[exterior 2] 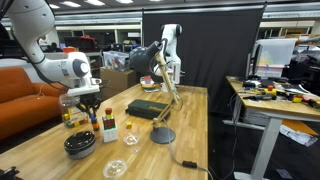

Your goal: Place the blue block on the tower of blocks

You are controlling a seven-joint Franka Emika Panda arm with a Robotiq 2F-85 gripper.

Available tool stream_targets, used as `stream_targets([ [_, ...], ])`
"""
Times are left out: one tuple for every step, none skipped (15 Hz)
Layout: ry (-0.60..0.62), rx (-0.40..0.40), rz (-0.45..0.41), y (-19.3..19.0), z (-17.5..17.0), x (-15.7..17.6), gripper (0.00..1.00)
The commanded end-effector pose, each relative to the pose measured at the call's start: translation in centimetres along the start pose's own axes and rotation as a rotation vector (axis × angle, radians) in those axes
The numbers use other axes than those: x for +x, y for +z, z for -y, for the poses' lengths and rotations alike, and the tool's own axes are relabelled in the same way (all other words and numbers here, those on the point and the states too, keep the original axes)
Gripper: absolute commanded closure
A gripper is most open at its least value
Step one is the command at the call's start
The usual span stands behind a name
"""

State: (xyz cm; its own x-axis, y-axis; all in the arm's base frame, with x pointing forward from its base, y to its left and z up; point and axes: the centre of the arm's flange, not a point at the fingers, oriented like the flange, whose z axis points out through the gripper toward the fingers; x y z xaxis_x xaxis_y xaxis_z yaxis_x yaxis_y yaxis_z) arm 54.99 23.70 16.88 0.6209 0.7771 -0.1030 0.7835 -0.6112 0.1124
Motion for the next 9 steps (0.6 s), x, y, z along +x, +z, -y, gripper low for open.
stream_targets([
  [-0.018, 0.009, 0.016, 0.21, -0.37, 0.44, 0.88],
  [-0.018, 0.011, 0.015, 0.25, -0.39, 0.49, 0.9],
  [-0.018, 0.011, 0.014, 0.26, -0.42, 0.55, 0.93],
  [-0.019, 0.009, 0.014, 0.2, -0.47, 0.69, 0.94],
  [-0.02, 0.007, 0.013, 0.14, -0.54, 0.83, 0.94],
  [-0.02, 0.007, 0.01, 0.07, -0.61, 0.96, 0.95],
  [-0.02, 0.005, 0.009, 0.0, -0.71, 1.11, 0.95],
  [-0.021, 0.004, 0.007, -0.03, -0.83, 1.31, 0.95],
  [-0.022, 0.003, 0.007, -0.02, -0.91, 1.43, 0.95],
])
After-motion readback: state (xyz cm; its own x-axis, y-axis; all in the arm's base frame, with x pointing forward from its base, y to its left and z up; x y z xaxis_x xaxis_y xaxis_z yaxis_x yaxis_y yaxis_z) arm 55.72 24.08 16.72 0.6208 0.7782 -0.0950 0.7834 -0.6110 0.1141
